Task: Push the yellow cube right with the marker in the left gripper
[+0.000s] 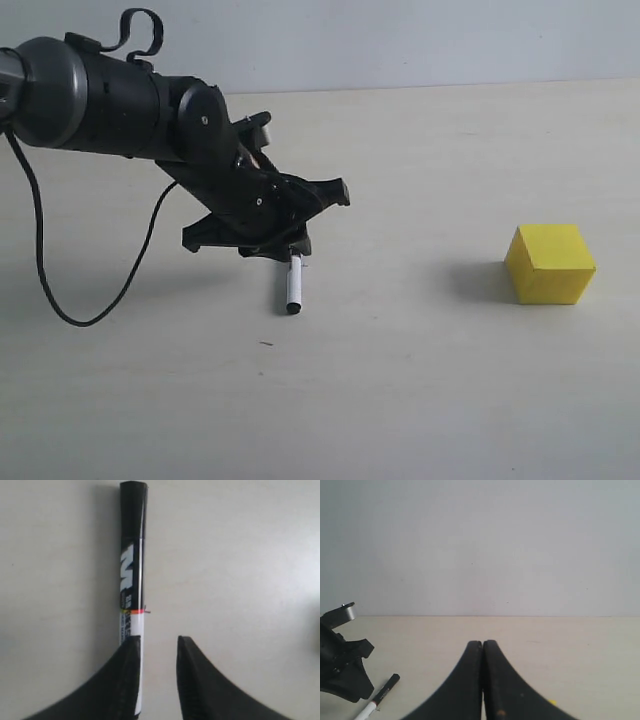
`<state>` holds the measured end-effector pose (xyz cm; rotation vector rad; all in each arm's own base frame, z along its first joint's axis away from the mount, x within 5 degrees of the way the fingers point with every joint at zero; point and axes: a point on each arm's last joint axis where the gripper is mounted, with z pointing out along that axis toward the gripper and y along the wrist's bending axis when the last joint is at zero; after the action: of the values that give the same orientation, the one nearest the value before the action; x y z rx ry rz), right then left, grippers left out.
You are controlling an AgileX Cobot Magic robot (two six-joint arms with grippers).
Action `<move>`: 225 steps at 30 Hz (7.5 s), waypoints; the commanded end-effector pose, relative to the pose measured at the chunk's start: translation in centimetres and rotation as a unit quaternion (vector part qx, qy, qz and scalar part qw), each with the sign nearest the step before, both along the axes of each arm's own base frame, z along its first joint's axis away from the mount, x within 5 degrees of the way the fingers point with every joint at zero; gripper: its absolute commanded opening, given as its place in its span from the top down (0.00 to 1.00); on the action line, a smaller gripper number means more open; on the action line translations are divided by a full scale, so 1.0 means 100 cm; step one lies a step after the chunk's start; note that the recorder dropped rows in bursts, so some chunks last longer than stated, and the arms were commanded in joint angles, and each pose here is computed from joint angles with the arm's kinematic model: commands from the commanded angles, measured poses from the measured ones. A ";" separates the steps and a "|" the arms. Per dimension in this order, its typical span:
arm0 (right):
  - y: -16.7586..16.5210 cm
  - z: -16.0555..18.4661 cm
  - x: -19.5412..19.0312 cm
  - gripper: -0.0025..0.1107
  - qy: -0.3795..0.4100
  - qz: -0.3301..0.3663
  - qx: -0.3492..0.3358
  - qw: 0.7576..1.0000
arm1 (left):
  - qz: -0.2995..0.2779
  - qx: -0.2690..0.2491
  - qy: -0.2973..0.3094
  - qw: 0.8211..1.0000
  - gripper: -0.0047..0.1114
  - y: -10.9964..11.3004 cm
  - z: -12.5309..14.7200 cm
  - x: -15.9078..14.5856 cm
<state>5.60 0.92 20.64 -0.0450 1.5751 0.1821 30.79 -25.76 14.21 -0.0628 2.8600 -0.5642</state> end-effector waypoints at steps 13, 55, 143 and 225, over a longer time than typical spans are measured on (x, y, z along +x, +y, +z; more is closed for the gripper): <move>0.000 -0.001 0.000 0.98 -0.004 0.000 -0.004 1.000 | -0.112 0.019 -0.059 0.992 0.96 0.009 0.046 -0.010; 0.000 -0.001 0.000 0.98 -0.004 0.000 -0.004 1.000 | -0.155 -0.161 -0.490 0.843 0.96 0.202 0.055 -0.259; 0.000 -0.001 0.000 0.98 -0.004 0.000 -0.004 1.000 | -0.172 -0.169 -0.472 0.848 0.96 0.213 0.044 -0.276; 0.000 -0.001 0.000 0.98 -0.003 0.000 -0.002 1.000 | 0.056 0.045 -0.595 0.801 0.96 0.244 0.059 -0.253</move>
<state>5.60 0.92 20.64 -0.0450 1.5751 0.1821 5.52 -1.38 19.92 0.1068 1.6356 -0.2618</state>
